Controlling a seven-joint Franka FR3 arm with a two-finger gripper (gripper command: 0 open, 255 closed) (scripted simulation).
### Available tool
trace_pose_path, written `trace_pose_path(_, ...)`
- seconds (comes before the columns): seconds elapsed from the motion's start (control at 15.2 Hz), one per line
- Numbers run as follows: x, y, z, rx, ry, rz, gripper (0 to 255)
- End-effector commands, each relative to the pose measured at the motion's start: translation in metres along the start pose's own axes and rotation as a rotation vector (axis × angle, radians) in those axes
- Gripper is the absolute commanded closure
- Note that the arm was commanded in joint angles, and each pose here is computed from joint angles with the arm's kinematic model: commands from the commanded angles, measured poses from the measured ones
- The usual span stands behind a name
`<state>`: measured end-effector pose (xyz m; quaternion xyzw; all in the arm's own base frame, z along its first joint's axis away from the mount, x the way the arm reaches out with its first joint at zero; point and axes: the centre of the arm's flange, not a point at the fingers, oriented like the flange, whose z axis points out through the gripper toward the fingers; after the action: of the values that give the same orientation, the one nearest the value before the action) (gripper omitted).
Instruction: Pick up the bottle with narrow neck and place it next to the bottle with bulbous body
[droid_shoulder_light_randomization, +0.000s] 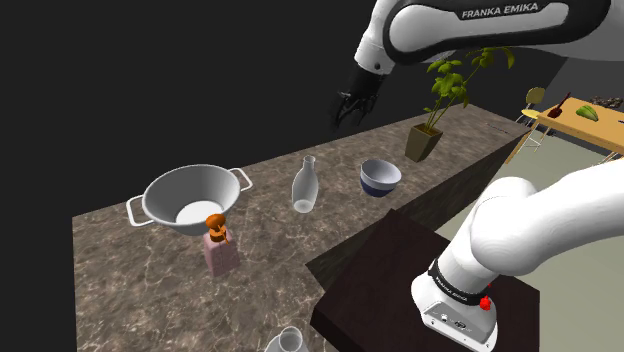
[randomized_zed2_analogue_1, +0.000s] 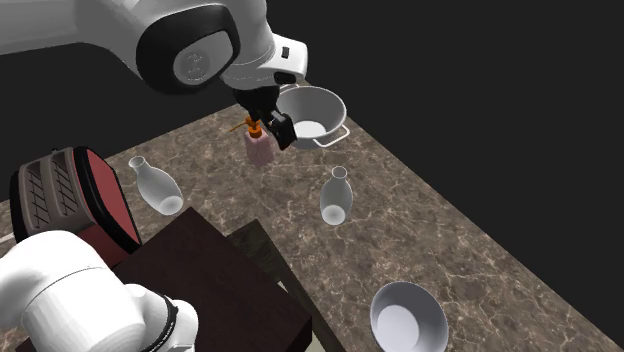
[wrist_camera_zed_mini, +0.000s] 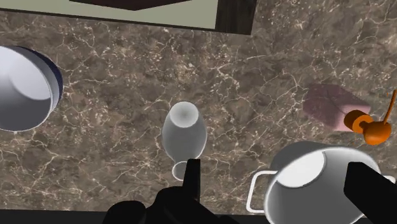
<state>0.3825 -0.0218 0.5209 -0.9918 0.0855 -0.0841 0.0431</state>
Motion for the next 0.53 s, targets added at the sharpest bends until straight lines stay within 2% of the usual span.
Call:
trace_pose_path(0.0,0.013,0.005,0.024,-0.011,0.001,-0.002,0)
trace_pose_path(0.46,0.053,0.025,0.103,-0.047,-0.002,-0.009,0)
